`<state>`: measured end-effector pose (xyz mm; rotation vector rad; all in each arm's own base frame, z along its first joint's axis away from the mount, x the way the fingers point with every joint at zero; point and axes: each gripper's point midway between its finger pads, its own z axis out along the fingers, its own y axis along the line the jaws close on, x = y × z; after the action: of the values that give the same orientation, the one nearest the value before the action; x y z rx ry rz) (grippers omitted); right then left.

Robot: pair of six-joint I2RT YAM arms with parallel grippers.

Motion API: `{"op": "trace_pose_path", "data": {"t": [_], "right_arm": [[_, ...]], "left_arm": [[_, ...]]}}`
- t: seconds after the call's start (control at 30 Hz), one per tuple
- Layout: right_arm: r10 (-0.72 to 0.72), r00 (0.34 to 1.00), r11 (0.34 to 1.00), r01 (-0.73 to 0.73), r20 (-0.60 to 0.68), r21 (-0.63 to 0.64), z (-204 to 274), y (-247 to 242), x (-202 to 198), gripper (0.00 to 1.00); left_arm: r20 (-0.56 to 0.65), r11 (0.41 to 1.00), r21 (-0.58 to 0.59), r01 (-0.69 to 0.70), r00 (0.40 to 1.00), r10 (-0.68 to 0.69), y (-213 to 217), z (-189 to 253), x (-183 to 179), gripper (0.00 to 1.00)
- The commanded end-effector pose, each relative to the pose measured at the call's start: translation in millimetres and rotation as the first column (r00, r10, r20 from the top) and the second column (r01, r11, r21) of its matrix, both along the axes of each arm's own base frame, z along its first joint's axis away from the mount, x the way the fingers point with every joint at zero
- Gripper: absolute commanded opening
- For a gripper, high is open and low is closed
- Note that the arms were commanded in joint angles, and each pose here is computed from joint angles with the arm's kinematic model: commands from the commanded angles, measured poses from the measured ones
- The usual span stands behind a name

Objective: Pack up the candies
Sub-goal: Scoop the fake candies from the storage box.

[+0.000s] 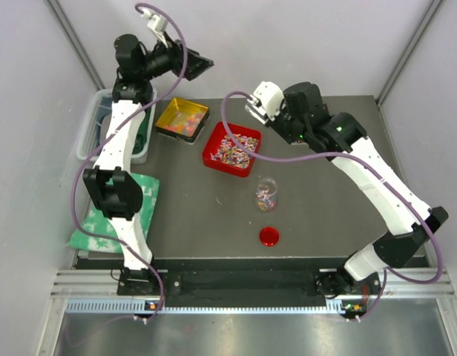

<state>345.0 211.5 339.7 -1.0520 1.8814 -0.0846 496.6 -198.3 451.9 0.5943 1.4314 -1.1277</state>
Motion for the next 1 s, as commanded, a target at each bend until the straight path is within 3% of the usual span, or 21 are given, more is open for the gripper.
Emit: {"op": "trace_pose_path", "data": {"t": [0.0,0.03,0.13,0.23,0.37,0.73,0.87,0.9,0.97], "right_arm": [[-0.034,0.994,0.998,0.029,0.104,0.053,36.0,-14.3,0.1,0.0],[-0.036,0.993,0.998,0.03,0.112,0.054,40.0,-14.1,1.3,0.0],[-0.026,0.993,0.998,0.019,0.117,0.062,47.8,-12.3,0.3,0.0],[-0.028,0.992,0.998,0.02,0.121,0.068,52.4,-11.2,2.1,0.0],[-0.028,0.993,0.998,0.021,0.114,0.061,51.5,-10.1,4.0,0.0],[-0.029,0.992,0.997,0.02,0.126,0.07,57.0,-13.1,0.2,0.0],[-0.013,0.994,0.998,0.007,0.106,0.056,50.3,-10.0,0.7,0.0],[-0.012,0.995,0.999,0.007,0.101,0.048,47.4,-10.0,1.3,0.0],[0.001,0.996,0.999,-0.004,0.091,0.04,43.1,-7.9,0.8,0.0]], "left_arm": [[-0.21,0.852,0.467,-0.235,0.907,0.366,38.9,-206.8,63.2,0.99],[-0.226,0.815,0.533,-0.229,0.889,0.398,45.9,-243.9,66.9,0.99],[-0.293,0.78,0.6,-0.18,0.857,0.424,50.1,-304.8,65.5,0.99],[-0.293,0.752,0.636,-0.177,0.845,0.447,47.5,-333.5,65.9,0.99],[-0.277,0.715,0.677,-0.175,0.84,0.467,36.7,-352.1,64.7,0.99],[-0.263,0.691,0.703,-0.168,0.841,0.472,24.7,-360.4,63.6,0.96],[-0.267,0.68,0.716,-0.155,0.84,0.472,22.9,-366.8,60.6,0.86],[-0.269,0.679,0.718,-0.151,0.84,0.471,22.2,-369.1,59.9,0.75],[-0.263,0.67,0.727,-0.149,0.841,0.472,19.5,-372.2,59.2,0.69]]}}
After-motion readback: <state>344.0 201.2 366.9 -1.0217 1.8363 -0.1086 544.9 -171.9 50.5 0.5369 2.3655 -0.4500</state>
